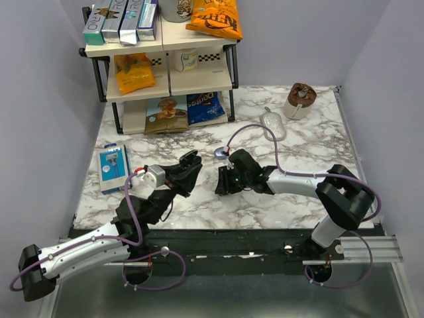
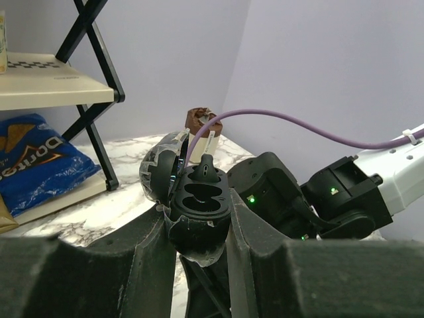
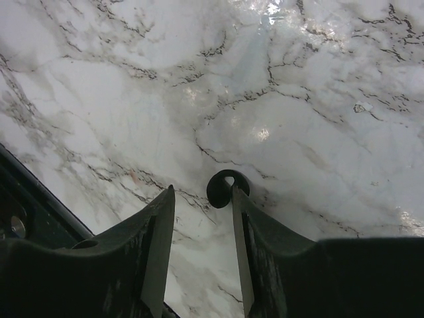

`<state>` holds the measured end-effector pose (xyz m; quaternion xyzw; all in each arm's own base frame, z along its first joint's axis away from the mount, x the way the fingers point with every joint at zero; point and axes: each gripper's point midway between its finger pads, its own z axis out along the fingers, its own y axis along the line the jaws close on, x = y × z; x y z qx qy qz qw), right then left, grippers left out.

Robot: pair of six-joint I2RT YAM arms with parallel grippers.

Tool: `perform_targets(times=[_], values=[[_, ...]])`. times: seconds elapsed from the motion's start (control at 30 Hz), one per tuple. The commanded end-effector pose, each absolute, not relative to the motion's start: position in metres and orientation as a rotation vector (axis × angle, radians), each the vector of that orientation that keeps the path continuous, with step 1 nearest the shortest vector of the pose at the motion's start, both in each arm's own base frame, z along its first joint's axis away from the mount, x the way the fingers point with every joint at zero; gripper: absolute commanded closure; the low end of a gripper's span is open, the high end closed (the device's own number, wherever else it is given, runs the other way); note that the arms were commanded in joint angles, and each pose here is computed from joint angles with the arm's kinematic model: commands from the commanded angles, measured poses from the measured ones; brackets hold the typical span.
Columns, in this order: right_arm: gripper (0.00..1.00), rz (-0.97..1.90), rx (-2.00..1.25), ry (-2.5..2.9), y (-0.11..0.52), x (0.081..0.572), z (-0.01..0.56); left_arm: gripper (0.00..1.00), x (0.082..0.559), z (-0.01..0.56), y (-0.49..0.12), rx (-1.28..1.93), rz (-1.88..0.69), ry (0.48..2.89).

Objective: Insert the wireless bluetooth earbuds into the charging case
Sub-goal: Pick up the earbud from the center of the board.

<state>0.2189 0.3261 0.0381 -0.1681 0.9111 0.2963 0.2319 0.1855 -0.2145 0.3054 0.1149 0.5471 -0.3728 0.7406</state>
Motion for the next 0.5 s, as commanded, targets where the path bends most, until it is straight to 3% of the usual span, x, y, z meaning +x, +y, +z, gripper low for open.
perform_targets(times=[0.0,0.17,0.47], values=[[0.52,0.745,-0.476,2.551,0.323,0.217,0.022,1.00,0.187,0.300,-0.211,0.235,-0.808,1.218],[0.52,0.706,-0.501,2.512,0.317,0.218,0.028,1.00,0.187,0.298,-0.210,0.231,-0.808,1.220],[0.43,0.597,-0.527,2.435,0.289,0.219,0.046,1.00,0.186,0.298,-0.208,0.229,-0.808,1.210]])
